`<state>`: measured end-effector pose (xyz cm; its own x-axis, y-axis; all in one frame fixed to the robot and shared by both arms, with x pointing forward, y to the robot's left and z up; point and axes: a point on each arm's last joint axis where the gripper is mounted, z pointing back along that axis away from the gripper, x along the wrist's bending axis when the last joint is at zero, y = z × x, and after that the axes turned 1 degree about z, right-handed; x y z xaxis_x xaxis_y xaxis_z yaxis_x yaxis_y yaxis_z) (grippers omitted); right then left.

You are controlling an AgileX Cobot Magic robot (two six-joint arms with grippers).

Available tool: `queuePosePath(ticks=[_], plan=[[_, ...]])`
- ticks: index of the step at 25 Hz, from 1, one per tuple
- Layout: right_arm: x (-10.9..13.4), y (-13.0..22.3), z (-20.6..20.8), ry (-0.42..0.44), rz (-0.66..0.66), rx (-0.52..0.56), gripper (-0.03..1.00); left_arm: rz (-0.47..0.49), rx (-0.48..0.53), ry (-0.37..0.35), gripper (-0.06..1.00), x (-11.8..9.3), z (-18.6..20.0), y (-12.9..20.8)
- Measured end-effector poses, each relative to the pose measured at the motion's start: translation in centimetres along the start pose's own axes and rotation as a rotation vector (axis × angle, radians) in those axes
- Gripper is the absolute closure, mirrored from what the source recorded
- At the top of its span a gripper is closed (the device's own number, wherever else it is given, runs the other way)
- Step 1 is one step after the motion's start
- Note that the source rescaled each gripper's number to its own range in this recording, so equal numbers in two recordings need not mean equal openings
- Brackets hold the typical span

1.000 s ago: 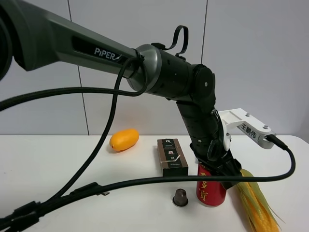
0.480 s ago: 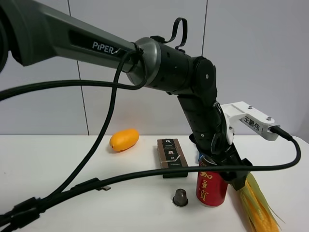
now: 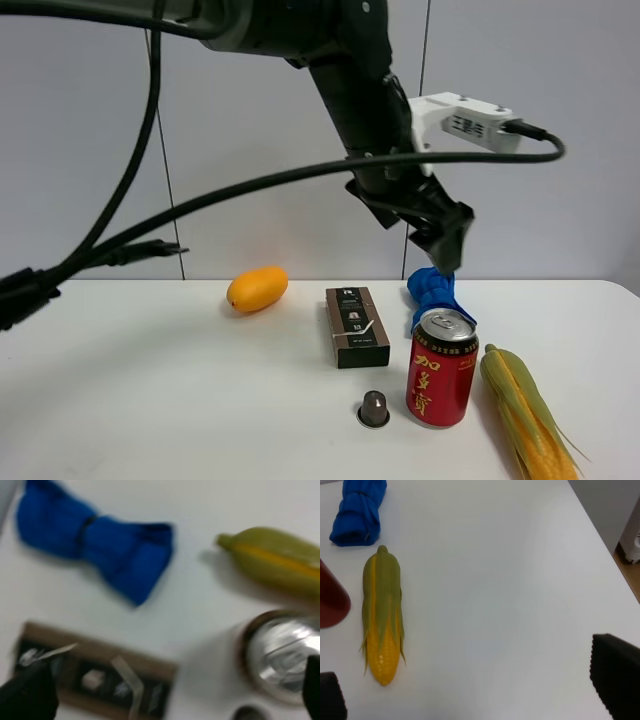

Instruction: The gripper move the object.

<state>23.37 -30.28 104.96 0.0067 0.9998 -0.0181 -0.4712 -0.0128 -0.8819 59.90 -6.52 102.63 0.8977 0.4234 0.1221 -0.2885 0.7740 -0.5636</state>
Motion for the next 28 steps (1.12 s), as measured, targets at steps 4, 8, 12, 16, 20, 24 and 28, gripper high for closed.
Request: queuePosePath(ticks=[4,8,12,16,20,24,28], plan=[[0.0,0.0,0.0,0.0,0.0,0.0,-0.03,0.031,0.025,-0.095,-0.04,4.1,3.1,1.1],[0.0,0.0,0.0,0.0,0.0,0.0,-0.03,0.115,0.042,-0.186,-0.04,8.4,6.2,2.9],[0.0,0.0,0.0,0.0,0.0,0.0,-0.03,0.235,0.094,-0.238,-0.04,12.1,8.4,5.5],[0.0,0.0,0.0,0.0,0.0,0.0,-0.03,0.326,0.147,-0.254,-0.04,14.3,9.9,7.6],[0.0,0.0,0.0,0.0,0.0,0.0,-0.03,0.399,0.191,-0.271,-0.04,16.5,11.0,9.9],[0.0,0.0,0.0,0.0,0.0,0.0,-0.03,0.459,0.22,-0.286,-0.04,18.1,12.0,11.7],[0.0,0.0,0.0,0.0,0.0,0.0,-0.03,0.473,0.234,-0.294,-0.04,18.3,12.7,12.5]])
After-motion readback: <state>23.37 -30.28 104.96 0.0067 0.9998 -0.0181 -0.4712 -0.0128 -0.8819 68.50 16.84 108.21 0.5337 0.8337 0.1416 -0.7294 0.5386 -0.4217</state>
